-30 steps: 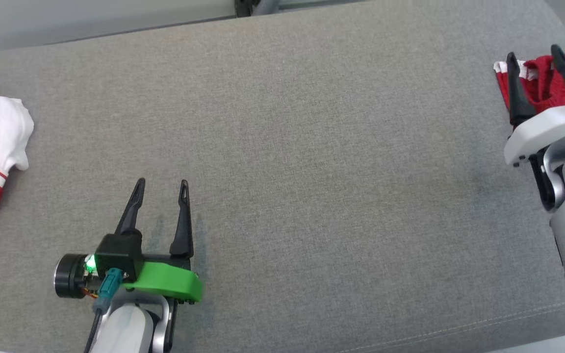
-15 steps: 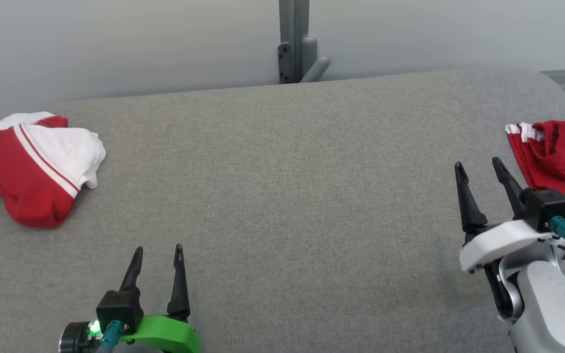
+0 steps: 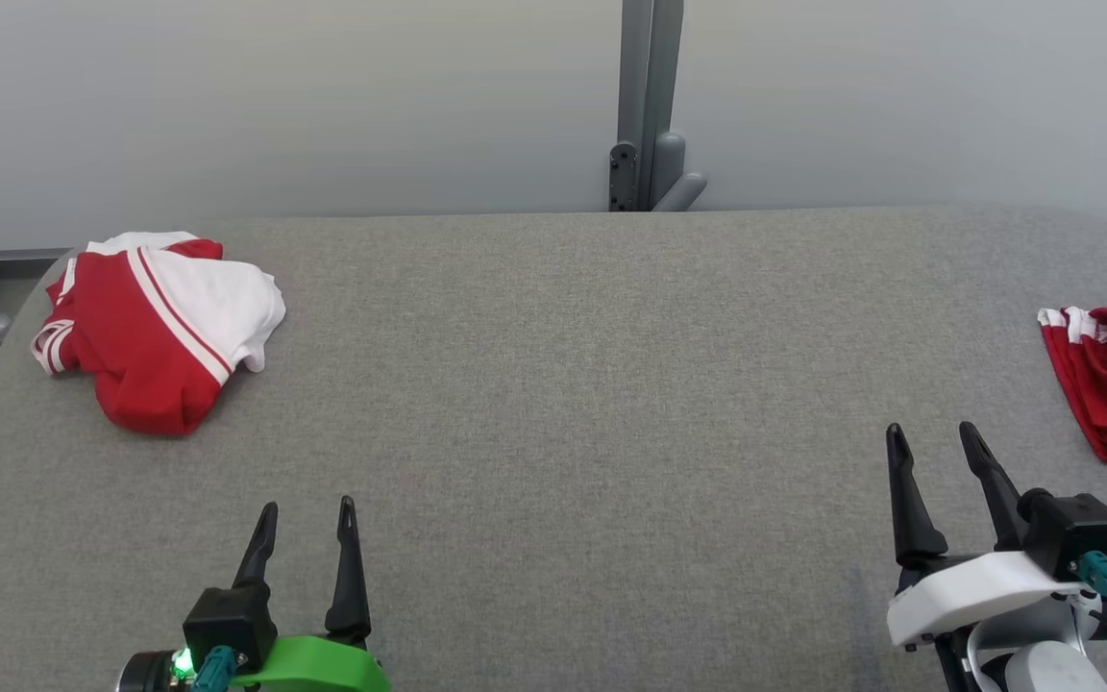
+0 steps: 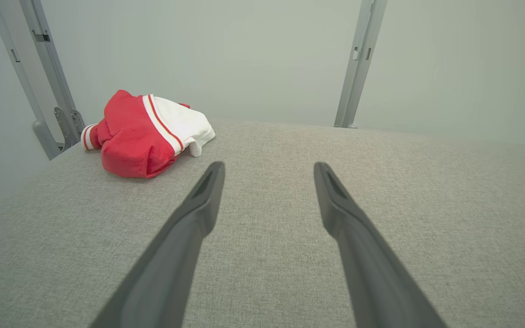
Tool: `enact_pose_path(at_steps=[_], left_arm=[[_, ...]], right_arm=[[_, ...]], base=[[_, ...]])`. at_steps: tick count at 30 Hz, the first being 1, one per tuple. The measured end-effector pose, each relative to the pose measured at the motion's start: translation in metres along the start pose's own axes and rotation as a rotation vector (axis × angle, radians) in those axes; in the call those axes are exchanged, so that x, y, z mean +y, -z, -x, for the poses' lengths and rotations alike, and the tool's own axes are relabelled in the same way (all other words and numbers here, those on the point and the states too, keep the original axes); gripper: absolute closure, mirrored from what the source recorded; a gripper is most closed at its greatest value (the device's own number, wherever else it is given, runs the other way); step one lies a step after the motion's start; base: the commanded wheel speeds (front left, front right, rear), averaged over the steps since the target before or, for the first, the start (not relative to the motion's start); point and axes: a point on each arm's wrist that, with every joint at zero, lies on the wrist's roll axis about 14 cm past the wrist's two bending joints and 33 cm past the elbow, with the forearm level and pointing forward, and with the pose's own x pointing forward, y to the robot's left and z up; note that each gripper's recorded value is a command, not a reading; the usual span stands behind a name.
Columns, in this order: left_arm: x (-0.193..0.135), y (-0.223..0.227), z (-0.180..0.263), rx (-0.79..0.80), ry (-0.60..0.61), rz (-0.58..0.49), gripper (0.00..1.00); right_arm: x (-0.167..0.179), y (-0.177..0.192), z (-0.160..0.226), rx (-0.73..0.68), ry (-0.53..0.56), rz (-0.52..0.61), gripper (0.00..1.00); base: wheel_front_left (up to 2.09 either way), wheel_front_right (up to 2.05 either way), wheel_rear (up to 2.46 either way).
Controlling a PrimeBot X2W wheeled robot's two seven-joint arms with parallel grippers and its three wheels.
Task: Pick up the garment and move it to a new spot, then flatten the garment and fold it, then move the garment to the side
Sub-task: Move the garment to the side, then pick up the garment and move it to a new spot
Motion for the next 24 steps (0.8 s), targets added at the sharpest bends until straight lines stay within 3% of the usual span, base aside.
enact_pose_path(at_steps=[24], left_arm=[[-0.0006, -0.0011, -0.0002, -0.005, 0.006, 0.0, 0.0]], right_arm=[[-0.0007, -0.001, 0.0083, -0.006, 0.009, -0.024, 0.0]], base=[[0.0, 0.0, 0.0]])
